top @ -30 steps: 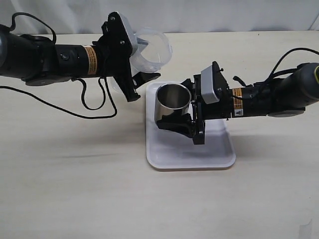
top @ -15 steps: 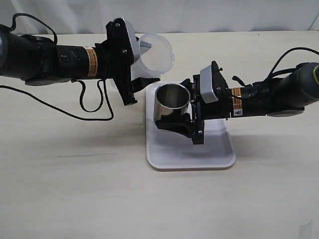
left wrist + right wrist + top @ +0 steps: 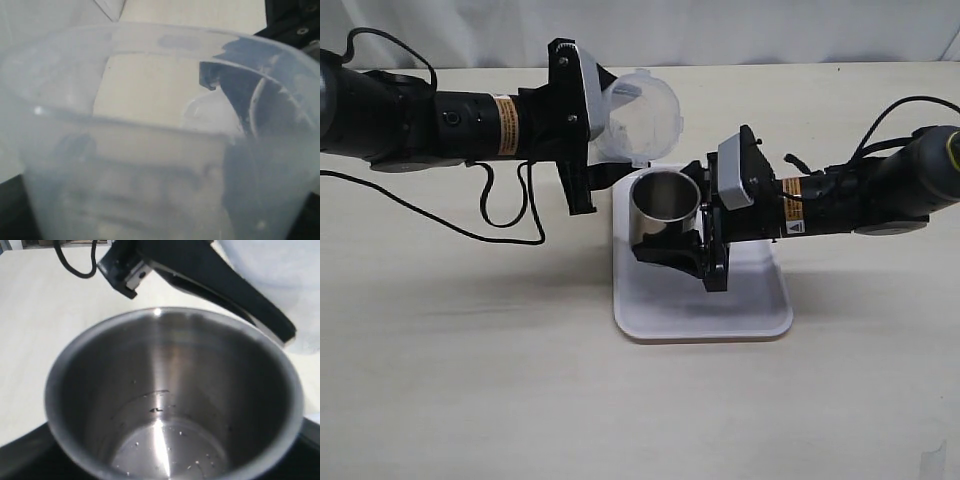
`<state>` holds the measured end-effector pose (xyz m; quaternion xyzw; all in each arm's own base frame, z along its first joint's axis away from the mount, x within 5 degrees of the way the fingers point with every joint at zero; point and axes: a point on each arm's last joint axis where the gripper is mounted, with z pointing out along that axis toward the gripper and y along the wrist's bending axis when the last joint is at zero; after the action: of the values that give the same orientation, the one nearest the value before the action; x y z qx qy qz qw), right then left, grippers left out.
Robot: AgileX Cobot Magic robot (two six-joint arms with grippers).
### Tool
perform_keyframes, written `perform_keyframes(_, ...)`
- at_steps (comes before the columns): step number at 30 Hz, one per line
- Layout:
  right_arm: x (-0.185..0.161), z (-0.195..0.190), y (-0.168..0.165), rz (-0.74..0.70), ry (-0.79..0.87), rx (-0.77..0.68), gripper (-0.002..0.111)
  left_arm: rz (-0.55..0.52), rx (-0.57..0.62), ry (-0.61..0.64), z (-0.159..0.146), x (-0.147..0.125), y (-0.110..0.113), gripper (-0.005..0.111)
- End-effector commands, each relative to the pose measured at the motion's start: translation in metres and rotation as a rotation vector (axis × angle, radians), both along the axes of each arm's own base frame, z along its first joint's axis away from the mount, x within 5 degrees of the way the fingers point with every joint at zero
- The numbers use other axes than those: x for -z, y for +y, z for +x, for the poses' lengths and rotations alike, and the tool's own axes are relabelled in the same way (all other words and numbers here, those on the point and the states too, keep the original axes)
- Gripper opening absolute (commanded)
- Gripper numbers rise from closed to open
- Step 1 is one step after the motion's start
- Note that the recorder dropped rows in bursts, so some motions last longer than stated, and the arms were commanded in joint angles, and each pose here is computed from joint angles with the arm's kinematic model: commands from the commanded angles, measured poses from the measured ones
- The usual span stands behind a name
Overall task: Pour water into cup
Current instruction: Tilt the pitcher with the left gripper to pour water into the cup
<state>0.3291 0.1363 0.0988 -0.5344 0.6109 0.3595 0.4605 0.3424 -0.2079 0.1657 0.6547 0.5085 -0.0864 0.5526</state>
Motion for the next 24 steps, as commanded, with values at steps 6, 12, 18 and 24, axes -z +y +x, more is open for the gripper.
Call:
perform_keyframes(6, -0.005, 0.002, 0.002, 0.045, -0.005, 0.010, 0.004, -0.001, 0.059, -0.117, 0.000, -0.012, -0.003, 0.000)
perform_keyframes(12, -0.007, 0.002, 0.002, 0.077, -0.003, 0.016, 0.004, 0.003, 0.062, -0.125, 0.000, -0.012, -0.003, 0.000)
perform_keyframes(18, 0.008, 0.004, 0.004, 0.100, 0.002, 0.001, 0.004, 0.003, 0.062, -0.125, 0.000, -0.012, -0.003, 0.000)
perform_keyframes(24, 0.009, 0.004, 0.004, 0.088, -0.013, -0.024, 0.004, 0.019, 0.057, -0.130, 0.000, -0.011, -0.002, 0.000)
